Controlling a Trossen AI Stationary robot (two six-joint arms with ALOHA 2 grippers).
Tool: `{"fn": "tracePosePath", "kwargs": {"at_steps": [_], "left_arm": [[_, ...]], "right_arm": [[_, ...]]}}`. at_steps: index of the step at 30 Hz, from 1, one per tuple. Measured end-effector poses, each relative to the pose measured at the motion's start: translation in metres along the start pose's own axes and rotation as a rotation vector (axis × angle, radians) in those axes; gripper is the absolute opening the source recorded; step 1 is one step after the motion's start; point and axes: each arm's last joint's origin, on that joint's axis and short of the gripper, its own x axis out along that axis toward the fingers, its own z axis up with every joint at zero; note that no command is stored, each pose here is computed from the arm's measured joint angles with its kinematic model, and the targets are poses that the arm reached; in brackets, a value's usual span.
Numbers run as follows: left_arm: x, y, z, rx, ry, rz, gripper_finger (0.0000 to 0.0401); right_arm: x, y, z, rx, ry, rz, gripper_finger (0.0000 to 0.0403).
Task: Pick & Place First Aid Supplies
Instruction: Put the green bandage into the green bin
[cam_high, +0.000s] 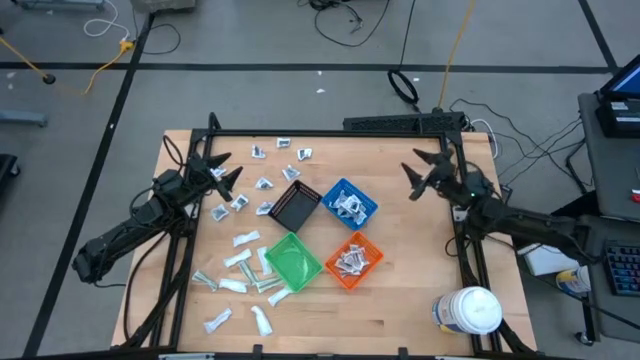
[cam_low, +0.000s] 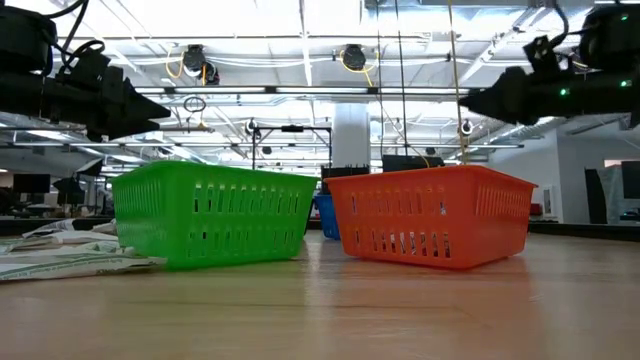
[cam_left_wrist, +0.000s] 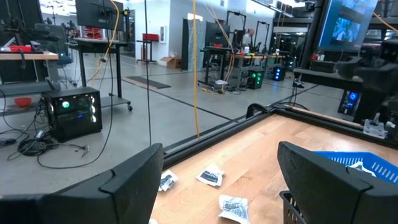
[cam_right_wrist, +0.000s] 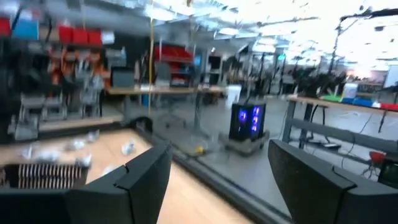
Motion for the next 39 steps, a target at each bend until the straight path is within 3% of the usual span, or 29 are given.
{"fn": "tracePosePath", "kwargs": {"at_steps": [9, 26, 39], "left_arm": [[0.0, 0.0, 0.0, 0.0, 0.0, 0.0, 0.0324], [0.0, 0.0, 0.0, 0.0, 0.0, 0.0, 0.0324], [0.0, 0.0, 0.0, 0.0, 0.0, 0.0, 0.0324]], "right_arm": [[-0.012, -0.008, -0.001, 0.029, 0.037, -0.051, 0.0263], [-0.033, -0.015, 0.022, 0.071, -0.216, -0.098, 0.0263], [-0.032, -0.015, 0.022, 0.07, -0.206, -0.097, 0.0263]]}}
